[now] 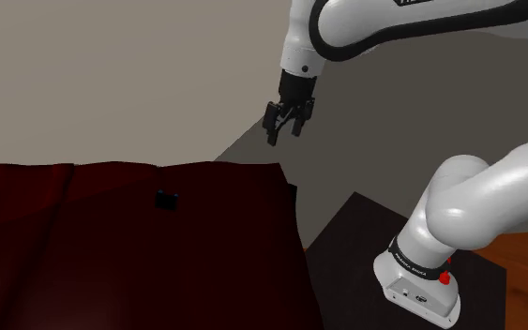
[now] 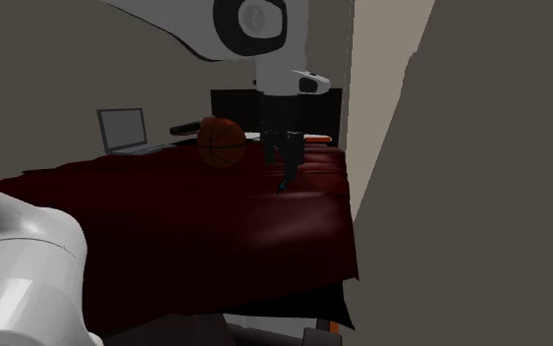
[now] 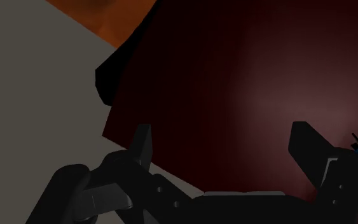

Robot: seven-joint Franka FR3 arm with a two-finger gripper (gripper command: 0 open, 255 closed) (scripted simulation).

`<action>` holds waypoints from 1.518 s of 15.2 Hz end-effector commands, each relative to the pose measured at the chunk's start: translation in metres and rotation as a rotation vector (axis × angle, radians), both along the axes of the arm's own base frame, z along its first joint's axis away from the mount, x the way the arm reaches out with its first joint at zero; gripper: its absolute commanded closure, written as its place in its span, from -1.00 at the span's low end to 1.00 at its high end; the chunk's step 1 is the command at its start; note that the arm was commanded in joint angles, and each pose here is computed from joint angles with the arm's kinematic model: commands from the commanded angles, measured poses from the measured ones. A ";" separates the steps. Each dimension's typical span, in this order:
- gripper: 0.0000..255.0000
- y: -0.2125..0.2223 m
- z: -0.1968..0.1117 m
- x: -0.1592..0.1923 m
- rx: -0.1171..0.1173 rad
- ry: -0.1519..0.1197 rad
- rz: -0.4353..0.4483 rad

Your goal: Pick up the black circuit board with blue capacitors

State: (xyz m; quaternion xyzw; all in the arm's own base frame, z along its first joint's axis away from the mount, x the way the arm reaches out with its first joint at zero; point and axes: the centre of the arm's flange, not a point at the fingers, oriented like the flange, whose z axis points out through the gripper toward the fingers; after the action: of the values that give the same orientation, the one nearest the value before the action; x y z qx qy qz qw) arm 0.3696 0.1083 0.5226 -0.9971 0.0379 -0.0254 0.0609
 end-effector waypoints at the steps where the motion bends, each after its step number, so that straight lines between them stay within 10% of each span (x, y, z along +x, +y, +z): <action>1: -1.00 0.022 -0.011 0.012 0.015 0.004 -0.022; 23: -1.00 0.234 -0.104 0.161 0.164 0.054 -0.241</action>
State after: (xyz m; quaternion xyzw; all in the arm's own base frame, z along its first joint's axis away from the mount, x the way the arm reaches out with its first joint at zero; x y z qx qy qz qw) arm 0.5237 0.3313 0.4224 -0.9788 0.1551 -0.0035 0.1340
